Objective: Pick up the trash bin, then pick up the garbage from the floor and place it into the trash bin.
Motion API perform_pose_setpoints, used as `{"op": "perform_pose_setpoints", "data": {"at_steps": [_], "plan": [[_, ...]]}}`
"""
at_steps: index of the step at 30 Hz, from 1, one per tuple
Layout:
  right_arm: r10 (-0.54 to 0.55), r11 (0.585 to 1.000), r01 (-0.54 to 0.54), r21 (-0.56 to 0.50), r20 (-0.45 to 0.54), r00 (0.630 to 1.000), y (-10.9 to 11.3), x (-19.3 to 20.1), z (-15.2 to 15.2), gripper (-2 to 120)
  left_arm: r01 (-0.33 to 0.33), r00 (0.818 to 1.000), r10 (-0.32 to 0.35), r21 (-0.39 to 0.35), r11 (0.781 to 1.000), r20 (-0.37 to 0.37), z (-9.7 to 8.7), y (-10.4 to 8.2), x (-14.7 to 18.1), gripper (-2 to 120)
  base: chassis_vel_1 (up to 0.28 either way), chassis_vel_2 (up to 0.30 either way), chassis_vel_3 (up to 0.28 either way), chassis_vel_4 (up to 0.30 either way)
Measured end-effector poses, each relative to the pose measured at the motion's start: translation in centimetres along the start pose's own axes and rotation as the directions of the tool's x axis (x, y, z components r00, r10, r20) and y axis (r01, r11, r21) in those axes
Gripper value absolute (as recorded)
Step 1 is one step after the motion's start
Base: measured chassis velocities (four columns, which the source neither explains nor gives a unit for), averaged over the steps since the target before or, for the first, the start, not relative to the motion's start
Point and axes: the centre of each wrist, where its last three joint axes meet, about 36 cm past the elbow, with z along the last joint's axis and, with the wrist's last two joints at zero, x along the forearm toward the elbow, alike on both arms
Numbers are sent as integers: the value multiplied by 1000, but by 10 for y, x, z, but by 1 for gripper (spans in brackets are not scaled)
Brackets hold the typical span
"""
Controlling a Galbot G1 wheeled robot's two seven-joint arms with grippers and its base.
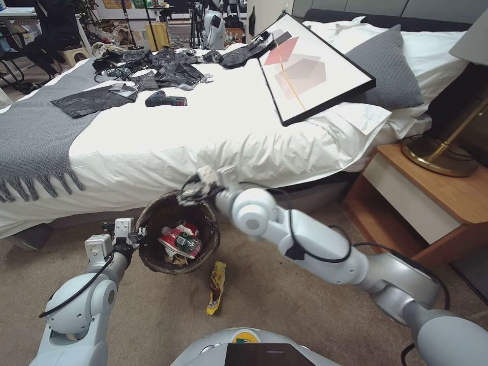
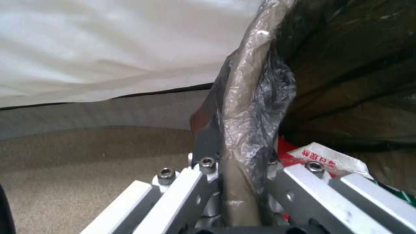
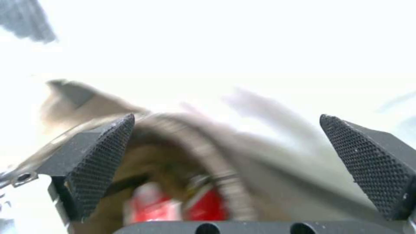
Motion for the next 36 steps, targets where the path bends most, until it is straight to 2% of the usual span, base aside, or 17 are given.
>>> {"op": "perform_pose_setpoints", "data": {"at_steps": [3,5,6,9,13,16,17,19,20,22,25,28,30,31,33,35,36], "plan": [[51,999,-52,8,50,997,-22,19,-8,100,-2,1000,2,-2,1000,3,-1,-1,0,0,0,0,0,0],[120,993,-121,11,101,988,-51,39,-7,100,-2,1000,2,-5,1000,8,-2,-2,1,0,0,0,0,0],[120,993,-121,11,101,988,-51,39,-7,100,-2,1000,2,-5,1000,8,-2,-2,1,0,0,0,0,0],[200,978,-206,14,188,962,-82,63,7,100,-5,1000,5,-7,1000,14,-4,-3,3,0,0,0,0,0],[251,965,-262,11,251,935,-98,78,16,100,-7,1000,8,-5,1000,18,-5,-3,5,0,0,0,0,0],[382,920,-388,-52,332,862,-121,108,43,100,-12,1000,12,-5,1000,24,-8,-4,7,0,0,0,0,0],[382,920,-388,-52,332,862,-121,108,43,100,-12,1000,12,-5,1000,24,-8,-4,7,0,0,0,0,0],[440,891,-449,-66,370,818,-129,120,61,100,-12,1000,12,-1,1000,26,-8,-4,8,0,0,0,0,0],[440,891,-449,-66,370,818,-129,120,61,100,-12,1000,12,-1,1000,26,-8,-4,8,0,0,0,0,0],[498,847,-530,-52,429,754,-140,134,86,100,-13,1000,13,2,1000,27,-8,-4,9,0,0,0,0,0],[533,818,-572,-53,444,720,-142,140,109,100,-14,1000,14,4,1000,25,-8,-5,10,0,0,0,0,0],[553,804,-592,-58,439,708,-141,141,122,100,-16,1000,16,6,1000,24,-7,-6,10,0,0,0,0,0],[617,747,-662,-63,435,656,-135,142,158,100,-21,1000,21,13,1000,22,-6,-8,11,0,0,0,0,0],[617,747,-662,-63,435,656,-135,142,158,100,-21,1000,21,13,1000,22,-6,-8,11,0,0,0,0,0],[679,690,-720,-70,407,611,-125,143,196,100,-23,1000,22,19,1000,15,-4,-9,13,0,0,0,0,0],[695,675,-734,-72,395,600,-119,144,212,100,-23,1000,23,22,1000,13,-3,-9,13,0,0,0,0,0],[712,654,-754,-67,393,582,-114,143,235,100,-18,1000,18,31,999,11,-3,-10,13,0,0,0,0,0]]}}
